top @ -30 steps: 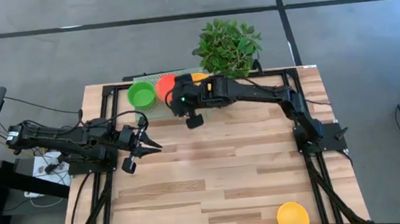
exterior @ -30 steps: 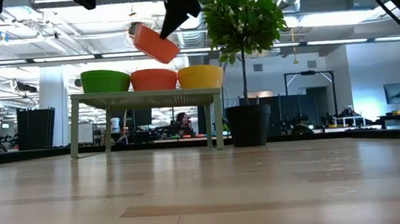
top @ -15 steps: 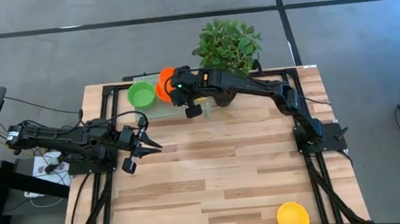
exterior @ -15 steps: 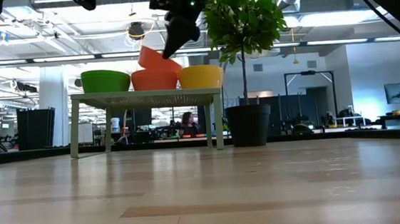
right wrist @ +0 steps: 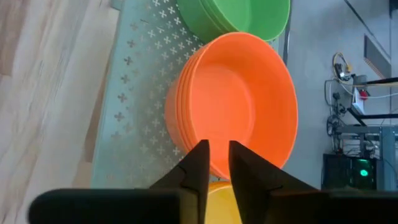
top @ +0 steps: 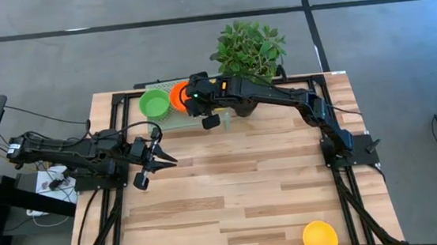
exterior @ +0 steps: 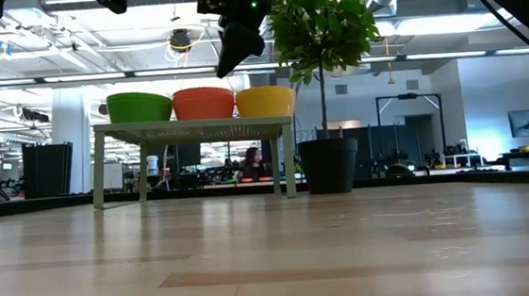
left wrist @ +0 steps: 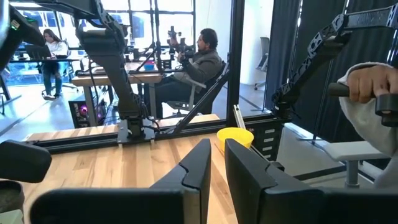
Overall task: Pick & Place Mini bowls
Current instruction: Stack the yellow bowl on the yellow bowls on the shelf
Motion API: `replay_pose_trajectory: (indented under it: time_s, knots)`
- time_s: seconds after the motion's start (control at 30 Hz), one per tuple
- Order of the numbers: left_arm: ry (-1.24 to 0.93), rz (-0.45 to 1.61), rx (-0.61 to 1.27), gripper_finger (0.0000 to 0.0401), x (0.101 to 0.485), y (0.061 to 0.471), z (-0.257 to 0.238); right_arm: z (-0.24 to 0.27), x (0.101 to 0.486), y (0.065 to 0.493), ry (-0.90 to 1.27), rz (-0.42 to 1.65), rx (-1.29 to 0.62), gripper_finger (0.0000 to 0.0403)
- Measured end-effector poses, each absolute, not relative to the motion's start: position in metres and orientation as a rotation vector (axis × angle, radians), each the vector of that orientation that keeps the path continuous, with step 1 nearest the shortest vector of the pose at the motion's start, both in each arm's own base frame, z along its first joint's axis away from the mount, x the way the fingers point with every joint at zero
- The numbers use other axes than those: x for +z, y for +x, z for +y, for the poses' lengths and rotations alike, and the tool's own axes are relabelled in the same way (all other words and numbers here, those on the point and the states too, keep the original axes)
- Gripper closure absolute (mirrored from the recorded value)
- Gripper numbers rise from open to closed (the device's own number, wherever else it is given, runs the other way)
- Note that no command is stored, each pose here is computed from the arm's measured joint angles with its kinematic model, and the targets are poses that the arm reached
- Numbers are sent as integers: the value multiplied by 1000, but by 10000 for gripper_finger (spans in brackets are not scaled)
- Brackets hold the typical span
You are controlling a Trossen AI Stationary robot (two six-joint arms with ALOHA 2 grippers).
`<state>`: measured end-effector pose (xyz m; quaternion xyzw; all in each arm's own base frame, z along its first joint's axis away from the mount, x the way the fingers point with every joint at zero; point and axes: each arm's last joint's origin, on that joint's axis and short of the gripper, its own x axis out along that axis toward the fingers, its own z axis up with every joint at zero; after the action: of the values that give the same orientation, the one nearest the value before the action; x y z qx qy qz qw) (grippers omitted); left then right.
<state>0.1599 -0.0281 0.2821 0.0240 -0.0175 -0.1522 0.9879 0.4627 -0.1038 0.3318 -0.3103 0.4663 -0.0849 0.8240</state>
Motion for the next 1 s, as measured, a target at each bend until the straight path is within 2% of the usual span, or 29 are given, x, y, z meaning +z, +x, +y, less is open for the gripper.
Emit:
replay_pose_trajectory:
  time_s: [0.17, 0.37, 0.67, 0.87, 1.0]
  knots:
    - [48, -35, -306, 352, 282, 160, -28, -102, 332, 463, -660, 988, -180, 319]
    - [48, -35, -306, 352, 282, 160, -28, -75, 333, 467, -645, 970, -148, 300]
    - [48, -30, -306, 352, 282, 160, -28, -12, 335, 452, -519, 1051, -89, 302]
    - [45, -22, -306, 352, 281, 161, -28, 26, 345, 428, -296, 1126, -163, 302]
    - [17, -2, -307, 352, 278, 163, -29, 59, 337, 417, -252, 1211, -151, 302]
